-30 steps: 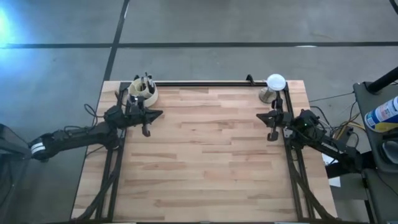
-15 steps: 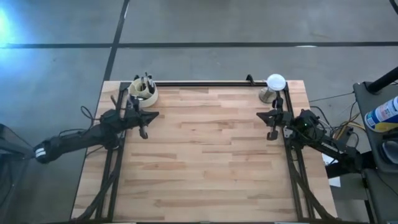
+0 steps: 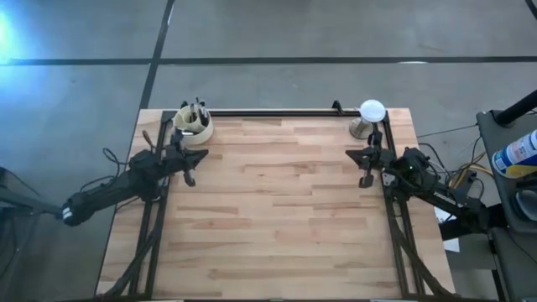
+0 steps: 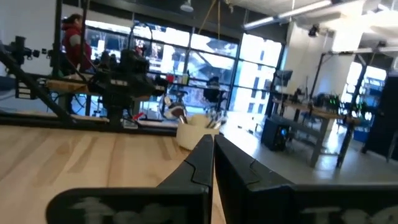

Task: Put items in baskets/containers
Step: Return to Home Position

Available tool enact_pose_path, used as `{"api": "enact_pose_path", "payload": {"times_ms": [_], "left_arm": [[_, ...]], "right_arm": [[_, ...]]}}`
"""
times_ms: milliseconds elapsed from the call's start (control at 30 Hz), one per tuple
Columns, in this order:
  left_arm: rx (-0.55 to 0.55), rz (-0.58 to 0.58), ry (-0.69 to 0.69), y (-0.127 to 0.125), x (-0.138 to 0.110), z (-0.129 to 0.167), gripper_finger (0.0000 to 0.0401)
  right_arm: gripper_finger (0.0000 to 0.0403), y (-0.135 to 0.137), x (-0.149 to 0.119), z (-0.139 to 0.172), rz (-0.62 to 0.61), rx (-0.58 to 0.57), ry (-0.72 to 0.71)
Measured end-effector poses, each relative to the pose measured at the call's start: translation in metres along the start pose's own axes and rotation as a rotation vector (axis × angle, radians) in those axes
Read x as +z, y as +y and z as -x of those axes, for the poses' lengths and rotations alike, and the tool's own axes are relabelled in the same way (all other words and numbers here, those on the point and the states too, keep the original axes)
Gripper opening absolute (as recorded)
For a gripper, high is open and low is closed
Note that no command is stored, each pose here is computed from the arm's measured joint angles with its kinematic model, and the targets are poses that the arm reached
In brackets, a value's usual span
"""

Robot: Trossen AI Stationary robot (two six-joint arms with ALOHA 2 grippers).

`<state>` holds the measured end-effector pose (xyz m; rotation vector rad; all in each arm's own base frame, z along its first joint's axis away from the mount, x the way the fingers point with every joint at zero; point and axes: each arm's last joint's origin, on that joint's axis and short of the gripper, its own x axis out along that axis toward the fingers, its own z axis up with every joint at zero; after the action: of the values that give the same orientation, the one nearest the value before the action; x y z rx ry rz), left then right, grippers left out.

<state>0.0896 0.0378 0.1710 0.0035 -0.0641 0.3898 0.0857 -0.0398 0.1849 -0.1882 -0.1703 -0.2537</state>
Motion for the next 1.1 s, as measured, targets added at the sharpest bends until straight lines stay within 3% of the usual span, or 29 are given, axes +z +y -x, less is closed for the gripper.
{"api": "enact_pose_path", "payload": {"times_ms": [333, 533, 1100], "left_arm": [[-0.007, 0.121, 0.071, -0.0003, -0.0064, -0.0013, 0.0000], [-0.006, 0.125, 0.081, -0.0002, -0.0072, -0.0016, 0.0000], [-0.009, 0.127, 0.070, -0.0003, -0.0062, -0.0017, 0.0000]], "right_arm": [[0.0008, 0.0001, -0.0052, -0.0001, -0.030, -0.009, 0.054], [0.0008, 0.0002, -0.0060, -0.0002, -0.133, -0.011, 0.061], [0.0009, 0.0003, -0.0071, -0.0007, -0.126, -0.008, 0.072]]}}
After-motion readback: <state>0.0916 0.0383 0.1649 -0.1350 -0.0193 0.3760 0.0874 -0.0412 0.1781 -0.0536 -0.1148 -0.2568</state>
